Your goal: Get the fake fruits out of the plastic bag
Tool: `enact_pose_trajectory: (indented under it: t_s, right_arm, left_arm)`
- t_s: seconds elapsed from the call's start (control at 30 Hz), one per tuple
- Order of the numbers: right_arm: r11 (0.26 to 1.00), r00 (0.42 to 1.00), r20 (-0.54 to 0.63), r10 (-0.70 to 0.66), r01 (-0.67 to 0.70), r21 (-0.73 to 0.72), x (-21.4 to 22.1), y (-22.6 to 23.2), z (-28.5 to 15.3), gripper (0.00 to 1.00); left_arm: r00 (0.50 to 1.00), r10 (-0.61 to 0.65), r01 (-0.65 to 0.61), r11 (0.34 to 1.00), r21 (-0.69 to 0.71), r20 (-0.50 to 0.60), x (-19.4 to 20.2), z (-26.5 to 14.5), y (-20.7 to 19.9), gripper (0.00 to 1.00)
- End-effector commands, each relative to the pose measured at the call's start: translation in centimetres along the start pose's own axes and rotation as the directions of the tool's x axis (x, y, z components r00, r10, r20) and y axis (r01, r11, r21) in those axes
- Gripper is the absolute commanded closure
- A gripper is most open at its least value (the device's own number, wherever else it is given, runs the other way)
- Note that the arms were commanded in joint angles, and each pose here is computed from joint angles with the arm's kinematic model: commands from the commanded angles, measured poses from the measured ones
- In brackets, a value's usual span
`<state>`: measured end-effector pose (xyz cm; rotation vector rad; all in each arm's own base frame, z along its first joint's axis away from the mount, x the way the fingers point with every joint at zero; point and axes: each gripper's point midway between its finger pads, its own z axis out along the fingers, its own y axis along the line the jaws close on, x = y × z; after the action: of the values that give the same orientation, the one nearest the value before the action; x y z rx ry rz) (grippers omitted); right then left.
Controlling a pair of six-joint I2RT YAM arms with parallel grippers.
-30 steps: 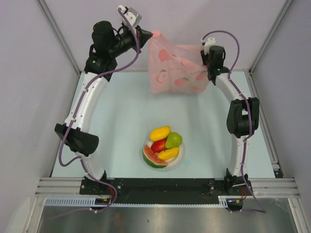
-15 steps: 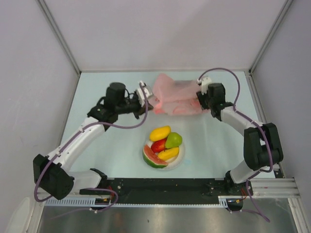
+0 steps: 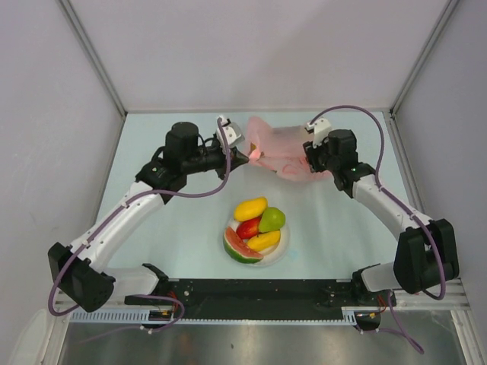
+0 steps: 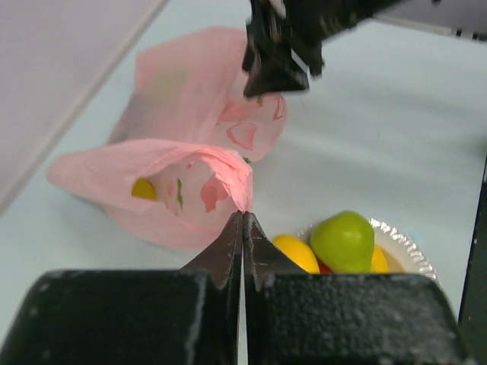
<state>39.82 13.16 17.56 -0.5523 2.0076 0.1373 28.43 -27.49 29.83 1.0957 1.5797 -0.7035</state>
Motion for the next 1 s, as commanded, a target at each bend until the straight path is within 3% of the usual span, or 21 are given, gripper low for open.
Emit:
enact_pose_trajectory:
  t_s: [0.0, 0.2, 0.4, 0.57, 0.67, 0.7, 0.73, 0.8, 0.83, 0.93, 0.97]
  right_arm:
    - [0.990, 0.997, 0.047, -0.065, 0.071, -0.122, -2.1, 4.5, 0.3, 0.57]
    - [0.999, 1.000, 0.012, -0.027, 0.027, -0.040, -2.6, 3.2, 5.6, 0.60]
    - [0.999, 0.999, 0.042, 0.024, -0.022, -0.046, -7.4, 0.4, 7.8, 0.61]
    - [0.998, 0.998, -0.055, -0.022, 0.019, -0.064, -5.4, -0.4, 9.3, 0.61]
    - [0.982, 0.980, -0.189, -0.062, 0.027, -0.185, -4.3, 0.5, 9.9, 0.70]
    - [0.963, 0.983, -0.172, -0.068, 0.020, -0.268, -6.0, 1.3, 10.0, 0.79]
    - [0.951, 0.961, -0.270, -0.052, -0.035, -0.308, -4.1, 1.9, 9.0, 0.80]
    - [0.939, 0.952, -0.305, 0.010, -0.114, -0.323, -3.7, 1.7, 7.7, 0.80]
    - [0.933, 0.955, -0.294, 0.035, -0.137, -0.334, -3.9, 1.6, 7.2, 0.78]
    - [0.905, 0.964, -0.248, 0.097, -0.189, -0.381, -5.4, 2.1, 4.9, 0.64]
    - [0.898, 0.963, -0.241, 0.124, -0.212, -0.386, -5.9, 2.4, 4.4, 0.61]
  left_arm:
    - [0.994, -0.006, 0.007, 1.000, -0.012, 0.107, -4.8, -0.4, 0.6, 0.99]
    - [0.995, 0.030, -0.030, 1.000, -0.010, 0.097, -5.3, -0.7, 0.7, 1.00]
    - [0.997, 0.076, -0.076, 0.997, -0.026, 0.004, -2.5, -0.4, 1.3, 1.00]
    - [0.995, 0.095, -0.096, 0.995, -0.027, -0.039, -1.6, -0.1, 1.7, 1.00]
    - [0.991, 0.103, -0.107, 0.993, -0.047, -0.084, -0.9, 0.0, 2.4, 1.00]
    - [0.993, 0.079, -0.087, 0.992, -0.088, -0.090, -1.0, 0.0, 3.1, 1.00]
    - [0.995, 0.069, -0.077, 0.992, -0.103, -0.076, -1.9, 0.1, 3.5, 0.95]
    - [0.997, 0.035, -0.040, 0.996, -0.081, -0.067, -3.0, -0.3, 3.2, 0.80]
    - [0.998, 0.049, -0.050, 0.998, -0.045, -0.030, -4.8, -0.5, 2.7, 0.68]
    - [1.000, 0.017, -0.015, 0.998, -0.066, 0.021, -7.4, -1.3, 2.8, 0.45]
    - [1.000, 0.008, -0.007, 0.998, -0.066, 0.026, -7.7, -1.0, 3.0, 0.43]
